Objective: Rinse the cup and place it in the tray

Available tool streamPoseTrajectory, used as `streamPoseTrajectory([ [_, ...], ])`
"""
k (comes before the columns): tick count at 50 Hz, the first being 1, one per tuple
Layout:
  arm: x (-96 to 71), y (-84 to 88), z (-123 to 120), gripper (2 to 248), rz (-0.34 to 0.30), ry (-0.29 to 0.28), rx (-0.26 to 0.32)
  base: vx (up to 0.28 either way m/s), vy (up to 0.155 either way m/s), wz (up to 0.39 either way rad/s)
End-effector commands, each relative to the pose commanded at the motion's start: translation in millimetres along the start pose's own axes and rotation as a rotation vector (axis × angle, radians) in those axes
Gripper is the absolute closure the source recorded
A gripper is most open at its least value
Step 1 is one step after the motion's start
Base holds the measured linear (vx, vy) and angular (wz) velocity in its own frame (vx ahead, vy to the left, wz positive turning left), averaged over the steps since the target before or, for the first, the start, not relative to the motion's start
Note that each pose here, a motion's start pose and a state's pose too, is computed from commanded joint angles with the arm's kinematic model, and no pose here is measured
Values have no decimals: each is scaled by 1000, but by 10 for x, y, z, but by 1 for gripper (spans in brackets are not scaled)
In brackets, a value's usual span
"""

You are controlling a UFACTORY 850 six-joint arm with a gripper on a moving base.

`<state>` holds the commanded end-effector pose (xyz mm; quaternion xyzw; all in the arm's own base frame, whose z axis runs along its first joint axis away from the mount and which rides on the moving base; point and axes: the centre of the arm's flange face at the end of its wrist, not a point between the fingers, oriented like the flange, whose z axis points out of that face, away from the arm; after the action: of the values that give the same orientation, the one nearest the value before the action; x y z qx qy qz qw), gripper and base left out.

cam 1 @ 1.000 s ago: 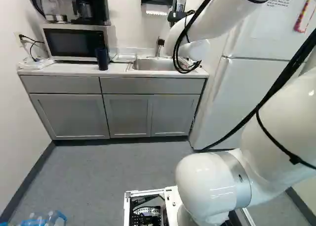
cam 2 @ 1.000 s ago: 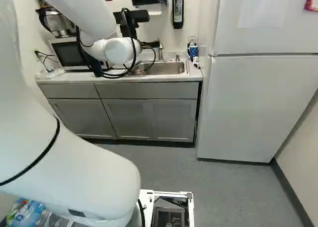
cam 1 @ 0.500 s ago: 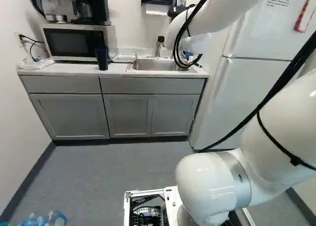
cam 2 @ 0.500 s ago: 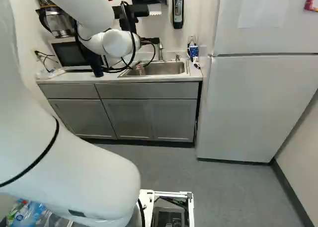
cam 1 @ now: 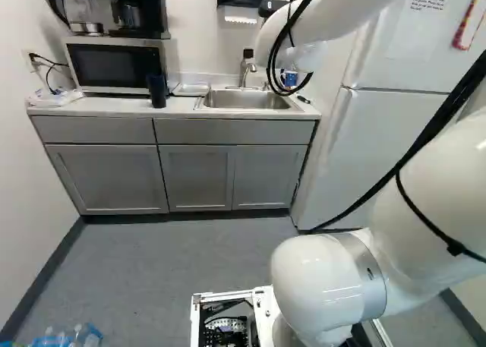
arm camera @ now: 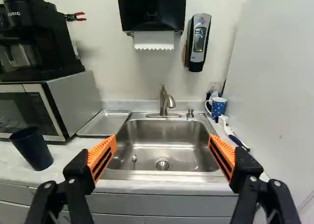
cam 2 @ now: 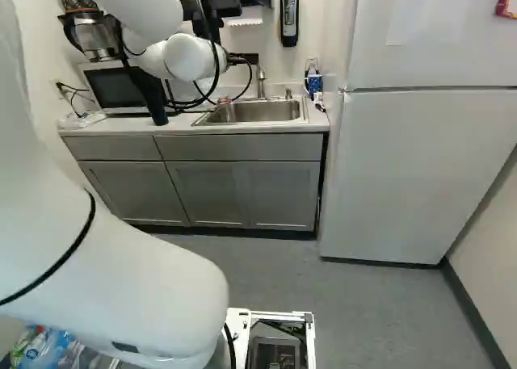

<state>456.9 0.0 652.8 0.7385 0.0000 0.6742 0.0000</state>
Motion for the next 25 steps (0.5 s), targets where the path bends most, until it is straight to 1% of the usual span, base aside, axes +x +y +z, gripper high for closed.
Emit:
streamPoseTrajectory([
  [14,149,0,10,3,0,21,0,0,0,0],
  [25,150,0,16,3,0,21,0,0,0,0],
])
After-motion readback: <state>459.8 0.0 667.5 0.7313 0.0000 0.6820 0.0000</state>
